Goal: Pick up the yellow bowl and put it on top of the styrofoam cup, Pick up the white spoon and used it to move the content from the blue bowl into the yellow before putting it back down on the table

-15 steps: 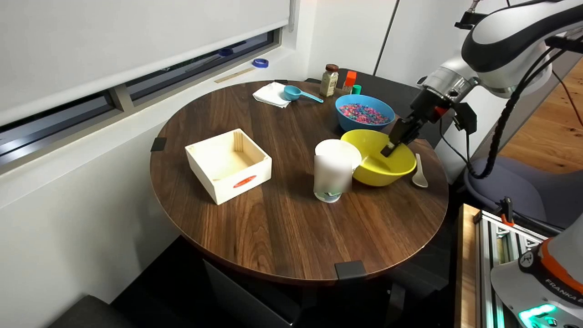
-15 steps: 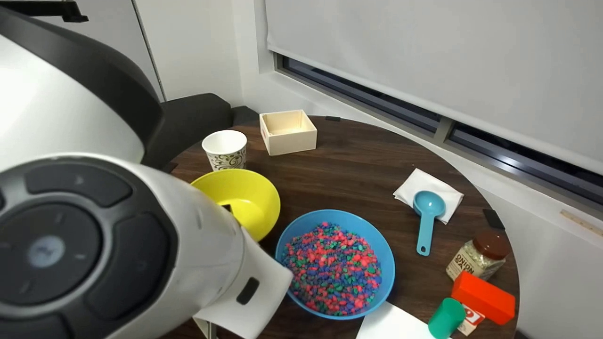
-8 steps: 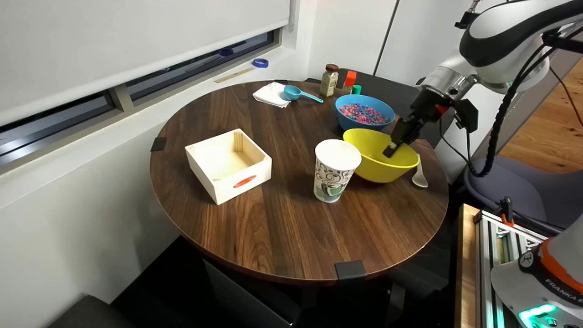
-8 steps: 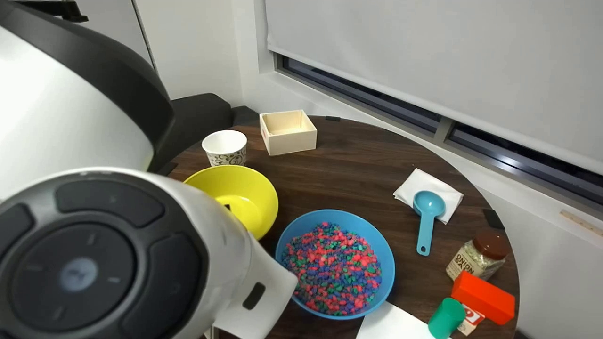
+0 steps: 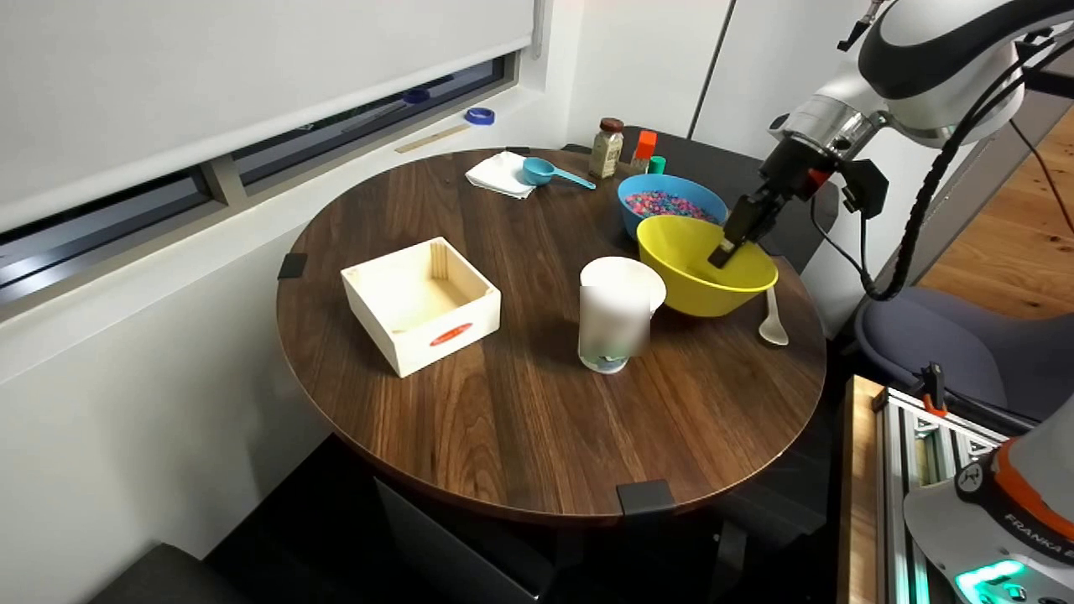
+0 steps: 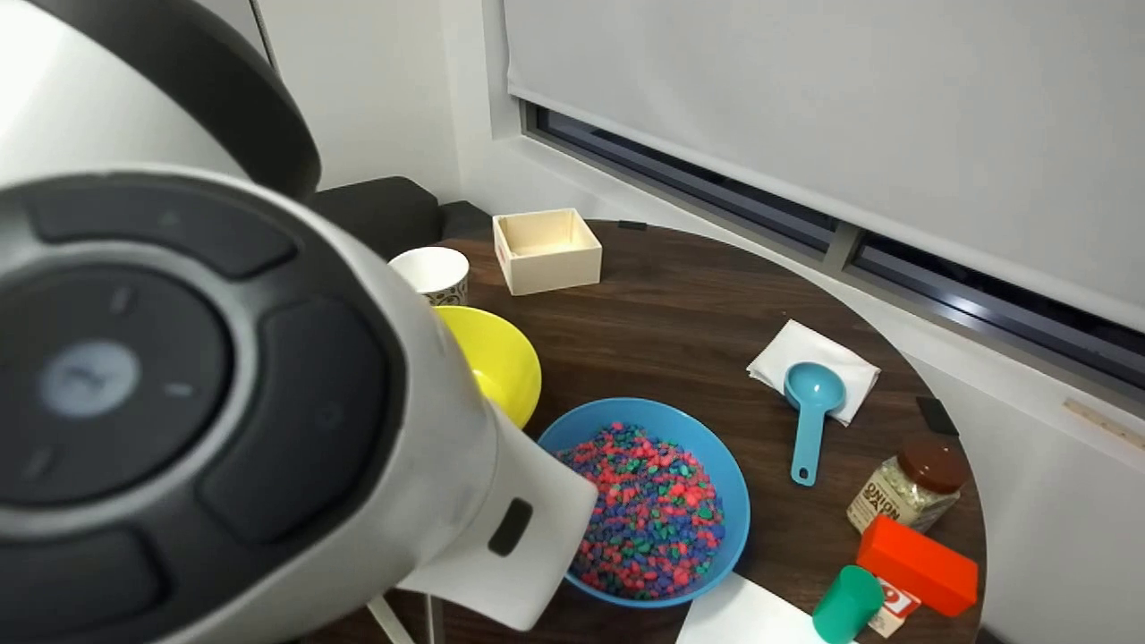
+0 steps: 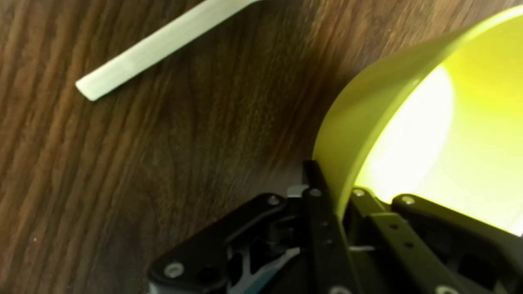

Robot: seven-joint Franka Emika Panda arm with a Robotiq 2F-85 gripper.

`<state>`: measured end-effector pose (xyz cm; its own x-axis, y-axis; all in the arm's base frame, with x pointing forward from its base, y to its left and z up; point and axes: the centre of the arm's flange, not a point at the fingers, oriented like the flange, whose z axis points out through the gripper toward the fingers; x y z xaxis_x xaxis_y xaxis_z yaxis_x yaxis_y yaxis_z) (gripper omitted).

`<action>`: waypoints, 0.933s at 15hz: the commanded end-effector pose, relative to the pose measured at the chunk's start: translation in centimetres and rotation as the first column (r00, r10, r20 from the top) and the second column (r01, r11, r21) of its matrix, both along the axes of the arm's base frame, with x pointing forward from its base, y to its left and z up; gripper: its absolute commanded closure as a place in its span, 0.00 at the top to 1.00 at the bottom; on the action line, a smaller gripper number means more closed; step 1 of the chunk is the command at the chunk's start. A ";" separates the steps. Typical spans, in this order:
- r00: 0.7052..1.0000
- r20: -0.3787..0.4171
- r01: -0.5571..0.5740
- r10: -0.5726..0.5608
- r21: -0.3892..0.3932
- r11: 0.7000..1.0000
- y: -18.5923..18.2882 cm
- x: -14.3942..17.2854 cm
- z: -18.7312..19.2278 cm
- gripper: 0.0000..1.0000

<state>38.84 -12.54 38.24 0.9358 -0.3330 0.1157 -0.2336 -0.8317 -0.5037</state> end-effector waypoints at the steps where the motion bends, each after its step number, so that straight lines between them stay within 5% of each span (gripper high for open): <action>1: 0.999 0.012 -0.052 0.053 -0.054 0.997 0.6 0.3 3.0 0.01; 14: 0.977 0.121 -0.156 0.174 -0.145 0.977 3.2 3.1 9.7 0.01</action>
<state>41.62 -10.04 46.33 0.9461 -0.1761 0.2720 -0.0528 -0.9121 -0.4066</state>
